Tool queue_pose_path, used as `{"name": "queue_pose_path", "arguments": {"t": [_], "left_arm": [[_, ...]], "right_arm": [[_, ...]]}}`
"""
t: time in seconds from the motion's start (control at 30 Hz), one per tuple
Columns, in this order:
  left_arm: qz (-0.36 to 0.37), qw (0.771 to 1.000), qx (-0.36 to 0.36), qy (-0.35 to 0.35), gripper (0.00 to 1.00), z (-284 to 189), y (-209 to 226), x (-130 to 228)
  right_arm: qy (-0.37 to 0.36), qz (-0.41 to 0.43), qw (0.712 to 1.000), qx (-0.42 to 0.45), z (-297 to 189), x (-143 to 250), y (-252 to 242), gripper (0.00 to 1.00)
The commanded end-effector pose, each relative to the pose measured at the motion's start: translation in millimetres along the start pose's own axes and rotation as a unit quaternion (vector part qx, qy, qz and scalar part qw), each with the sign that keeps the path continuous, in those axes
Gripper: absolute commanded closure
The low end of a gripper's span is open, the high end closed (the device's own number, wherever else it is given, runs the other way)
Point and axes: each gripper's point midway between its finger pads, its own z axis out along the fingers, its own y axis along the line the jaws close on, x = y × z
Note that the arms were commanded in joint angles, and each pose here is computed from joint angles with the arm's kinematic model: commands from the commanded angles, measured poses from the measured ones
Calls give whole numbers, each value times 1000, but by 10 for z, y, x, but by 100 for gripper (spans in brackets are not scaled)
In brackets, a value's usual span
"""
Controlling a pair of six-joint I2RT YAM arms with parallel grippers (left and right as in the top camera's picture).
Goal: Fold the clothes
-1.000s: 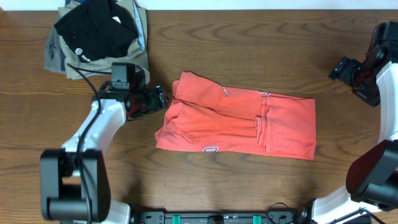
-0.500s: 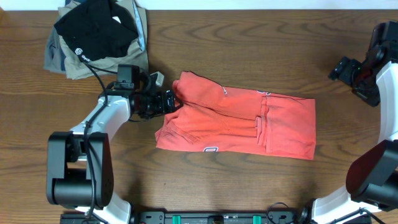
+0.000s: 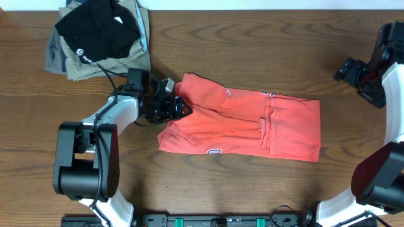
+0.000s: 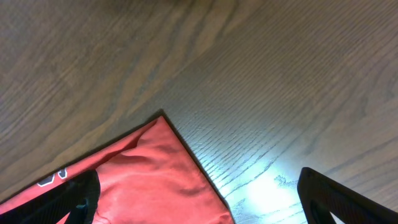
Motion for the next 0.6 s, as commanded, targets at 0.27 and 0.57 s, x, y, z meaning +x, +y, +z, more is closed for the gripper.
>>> {"name": "queue_pose_path", "arguments": {"t": [0.27,0.57], "left_arm": [[-51,996,-66,-25,33,-160,412,-97],[-24,995,-60,-74,18,-378,277,-305]], "right_arm": [[-7,-5,1000,5,-28,-37,-22,1],[-7,-5,1000,5,-28,-37,-22,1]]}}
